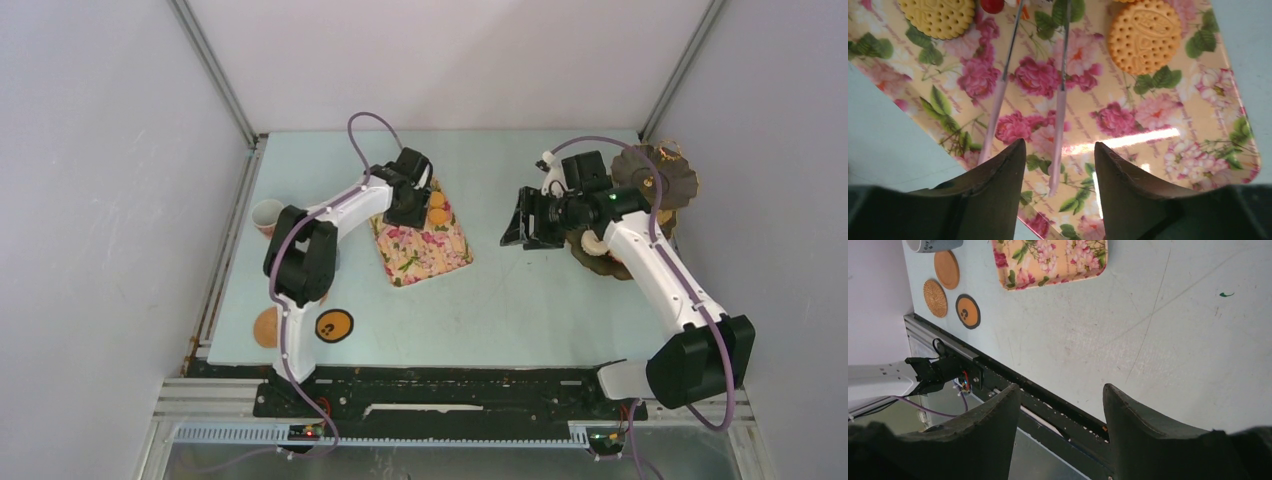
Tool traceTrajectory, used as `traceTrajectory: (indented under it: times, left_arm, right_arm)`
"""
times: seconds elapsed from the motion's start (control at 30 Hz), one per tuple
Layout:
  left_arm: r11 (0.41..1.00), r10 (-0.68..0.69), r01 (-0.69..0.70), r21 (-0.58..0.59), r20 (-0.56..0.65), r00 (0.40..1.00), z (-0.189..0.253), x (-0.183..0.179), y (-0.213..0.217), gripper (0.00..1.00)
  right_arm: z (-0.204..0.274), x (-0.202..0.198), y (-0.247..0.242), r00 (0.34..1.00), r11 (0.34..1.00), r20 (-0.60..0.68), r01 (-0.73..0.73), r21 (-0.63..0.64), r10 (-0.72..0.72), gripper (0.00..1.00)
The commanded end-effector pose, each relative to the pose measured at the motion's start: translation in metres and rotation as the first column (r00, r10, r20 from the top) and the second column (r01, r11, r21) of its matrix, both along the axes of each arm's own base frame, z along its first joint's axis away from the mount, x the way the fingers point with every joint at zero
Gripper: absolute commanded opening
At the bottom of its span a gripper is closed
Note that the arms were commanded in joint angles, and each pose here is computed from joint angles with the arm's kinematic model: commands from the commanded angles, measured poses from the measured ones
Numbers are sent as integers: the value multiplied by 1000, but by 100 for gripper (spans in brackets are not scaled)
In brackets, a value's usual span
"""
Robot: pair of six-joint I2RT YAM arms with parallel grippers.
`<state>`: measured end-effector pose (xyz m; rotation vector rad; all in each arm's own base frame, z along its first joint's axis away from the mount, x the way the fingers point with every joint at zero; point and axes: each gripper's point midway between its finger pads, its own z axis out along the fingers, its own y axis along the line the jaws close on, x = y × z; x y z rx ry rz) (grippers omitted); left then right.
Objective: Serve the afternoon tea
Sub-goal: Pick up the clamp from the tray.
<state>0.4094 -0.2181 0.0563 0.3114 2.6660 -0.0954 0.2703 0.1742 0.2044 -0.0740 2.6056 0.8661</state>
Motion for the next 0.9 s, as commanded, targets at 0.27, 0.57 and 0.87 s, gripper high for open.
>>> traceTrajectory:
  times: [0.27, 0.57, 0.87]
  left_arm:
    - [998, -50, 51, 31, -32, 998, -13, 7, 3, 41]
    - [995, -79, 78, 65, 18, 997, 15, 7, 11, 0]
    - [903, -430, 360, 236, 495, 755, 136, -61, 4, 0]
  right_arm:
    - [6, 0, 2, 999, 999, 48, 1, 42, -3, 65]
    - [-7, 4, -1, 999, 999, -22, 38, 38, -37, 65]
    - [31, 0, 6, 962, 939, -257, 169, 300, -91, 77]
